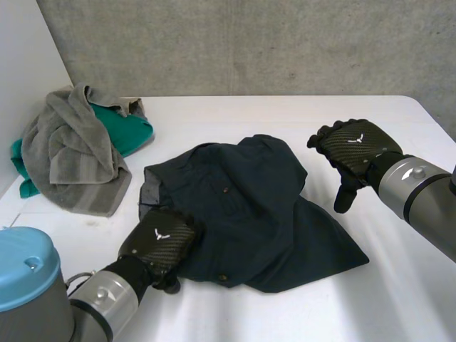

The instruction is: Fold the laundry.

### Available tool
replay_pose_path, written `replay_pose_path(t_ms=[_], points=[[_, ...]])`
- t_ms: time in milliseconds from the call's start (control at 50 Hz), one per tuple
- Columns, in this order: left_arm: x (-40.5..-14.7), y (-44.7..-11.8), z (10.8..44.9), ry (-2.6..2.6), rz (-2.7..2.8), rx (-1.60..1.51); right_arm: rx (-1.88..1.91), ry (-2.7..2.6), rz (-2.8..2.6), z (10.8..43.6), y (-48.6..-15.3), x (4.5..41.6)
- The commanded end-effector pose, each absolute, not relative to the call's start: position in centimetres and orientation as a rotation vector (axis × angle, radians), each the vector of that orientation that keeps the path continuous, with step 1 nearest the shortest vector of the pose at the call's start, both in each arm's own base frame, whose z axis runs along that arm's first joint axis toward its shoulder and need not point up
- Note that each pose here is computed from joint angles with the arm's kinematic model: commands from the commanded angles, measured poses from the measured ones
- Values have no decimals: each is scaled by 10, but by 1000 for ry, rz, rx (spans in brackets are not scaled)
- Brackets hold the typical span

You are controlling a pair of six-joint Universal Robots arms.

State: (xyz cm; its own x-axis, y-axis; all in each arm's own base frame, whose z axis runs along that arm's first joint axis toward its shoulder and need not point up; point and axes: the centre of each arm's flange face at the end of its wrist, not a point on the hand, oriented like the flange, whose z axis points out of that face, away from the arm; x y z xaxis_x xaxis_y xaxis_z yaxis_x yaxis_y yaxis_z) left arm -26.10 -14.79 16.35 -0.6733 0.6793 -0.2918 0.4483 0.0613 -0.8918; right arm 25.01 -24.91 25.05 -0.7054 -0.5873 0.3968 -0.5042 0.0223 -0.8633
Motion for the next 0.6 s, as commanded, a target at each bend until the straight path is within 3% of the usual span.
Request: replay_pose_path(t_ms=[20,120,200,300,400,480,600], points=[[-269,-183,152,-2128,1886,-1147,-1189,2202,-1768,244,-248,253],[-274,-225,165,-2080,2121,-1154,-1188,2197,-1776,245,-249,253],[-276,-263,203,-1966,2364,-1125,-1184,2194,-1787,248,-250,252],[-298,-286,292,-1606,2703,-964,-1174,2190,-1801,250,-251,252],[-322,-277,352,-1275,2813,-831,-1164,2200,-1812,252,-253,250],[-353,-251,360,-1098,2681,-866,-1138,2225,-1845,255,-257,247],[-411,-201,290,-1038,2227,-1093,-1090,2218,-1935,271,-259,243]])
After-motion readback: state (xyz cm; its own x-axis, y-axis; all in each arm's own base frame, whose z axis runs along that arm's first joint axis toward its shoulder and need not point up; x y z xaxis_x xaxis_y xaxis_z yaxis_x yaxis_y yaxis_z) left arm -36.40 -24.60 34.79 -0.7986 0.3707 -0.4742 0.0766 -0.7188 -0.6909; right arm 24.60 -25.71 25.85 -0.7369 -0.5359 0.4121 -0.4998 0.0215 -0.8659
